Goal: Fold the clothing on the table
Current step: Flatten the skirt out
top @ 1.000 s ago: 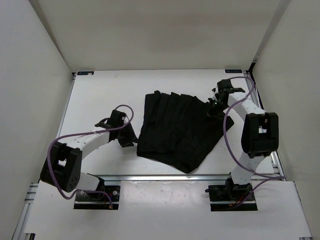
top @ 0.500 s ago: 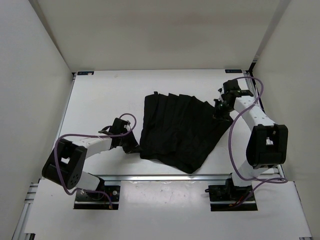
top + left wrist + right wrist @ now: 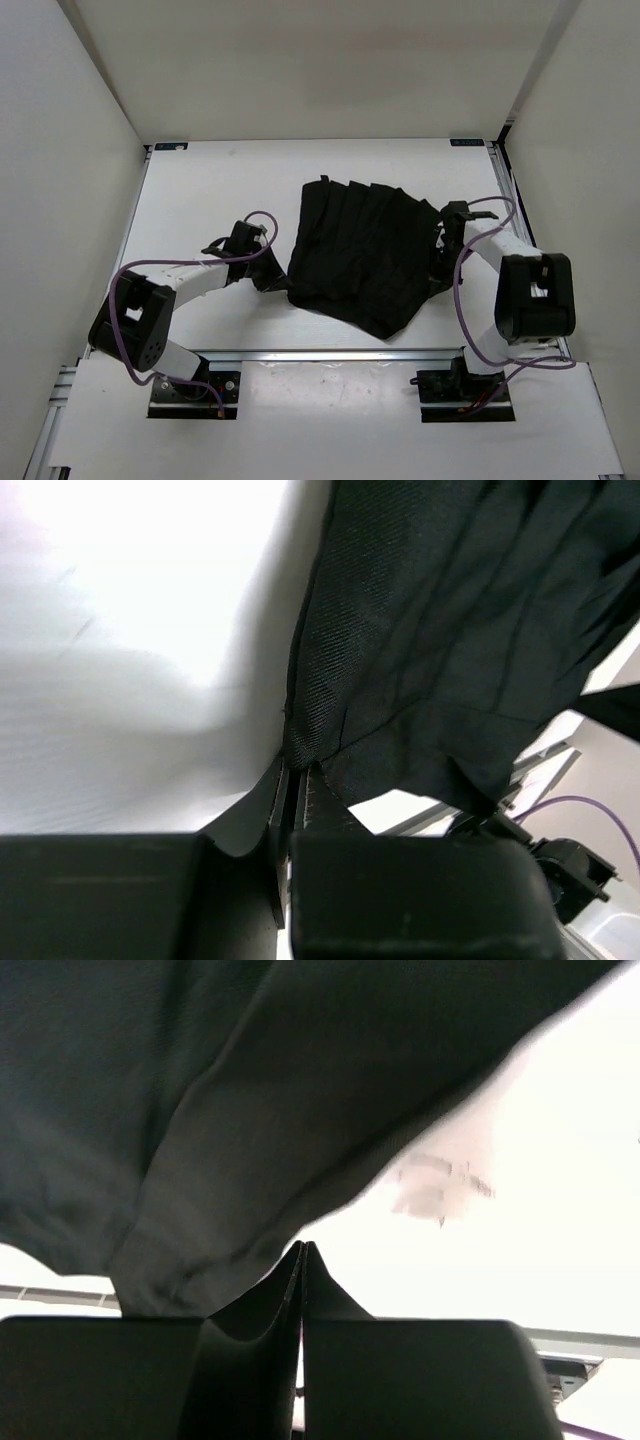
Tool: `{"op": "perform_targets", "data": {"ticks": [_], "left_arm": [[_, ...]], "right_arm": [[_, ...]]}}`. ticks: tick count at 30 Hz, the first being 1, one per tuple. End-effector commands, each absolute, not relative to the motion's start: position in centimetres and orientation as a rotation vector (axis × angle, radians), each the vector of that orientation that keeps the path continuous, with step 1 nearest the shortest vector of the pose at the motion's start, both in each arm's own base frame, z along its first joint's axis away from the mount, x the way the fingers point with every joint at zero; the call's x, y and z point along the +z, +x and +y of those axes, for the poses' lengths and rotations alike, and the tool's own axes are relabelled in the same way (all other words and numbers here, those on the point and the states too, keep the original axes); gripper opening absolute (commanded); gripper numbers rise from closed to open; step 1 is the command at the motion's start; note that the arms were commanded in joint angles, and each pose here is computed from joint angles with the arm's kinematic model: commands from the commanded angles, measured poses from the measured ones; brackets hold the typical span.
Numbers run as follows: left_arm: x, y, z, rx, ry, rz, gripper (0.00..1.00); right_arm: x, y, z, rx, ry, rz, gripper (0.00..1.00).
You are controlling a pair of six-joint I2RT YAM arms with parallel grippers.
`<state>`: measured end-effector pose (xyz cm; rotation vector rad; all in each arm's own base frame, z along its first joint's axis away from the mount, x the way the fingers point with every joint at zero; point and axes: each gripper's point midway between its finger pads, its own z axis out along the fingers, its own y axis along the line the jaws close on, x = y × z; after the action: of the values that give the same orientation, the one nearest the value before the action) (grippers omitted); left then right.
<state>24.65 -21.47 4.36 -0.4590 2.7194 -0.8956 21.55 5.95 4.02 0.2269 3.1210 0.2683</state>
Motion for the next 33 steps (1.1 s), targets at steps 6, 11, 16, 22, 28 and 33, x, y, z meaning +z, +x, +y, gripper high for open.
{"op": "perform_targets", "data": {"ticks": [6, 11, 16, 22, 28, 33], "left_arm": [[3.9, 22.8, -19.3, -0.868, -0.53, 2.725, 0.0], [3.7, 22.6, -18.2, -0.857, -0.576, 2.72, 0.0], [3.6, 22.9, -18.3, -0.861, -0.581, 2.711, 0.0], [4.3, 24.2, -19.1, -0.889, -0.557, 2.69, 0.0], [4.0, 24.4, -19.6, -0.9, -0.559, 2.708, 0.0], [4.1, 24.6, -19.6, -0.901, -0.56, 2.696, 0.0]], "right_arm": [[0.1, 27.5, 6.3, 0.24, 0.197, 3.182, 0.0], [0.5, 35.6, 8.2, 0.288, 0.126, 3.072, 0.0], [4.7, 40.1, 10.2, 0.334, -0.017, 2.873, 0.0], [9.8, 34.1, 14.3, 0.509, -0.407, 2.792, 0.46], [10.1, 26.6, 17.5, 0.376, -0.744, 2.783, 0.55], [8.5, 25.7, 18.1, 0.315, -0.708, 2.839, 0.55]]}}
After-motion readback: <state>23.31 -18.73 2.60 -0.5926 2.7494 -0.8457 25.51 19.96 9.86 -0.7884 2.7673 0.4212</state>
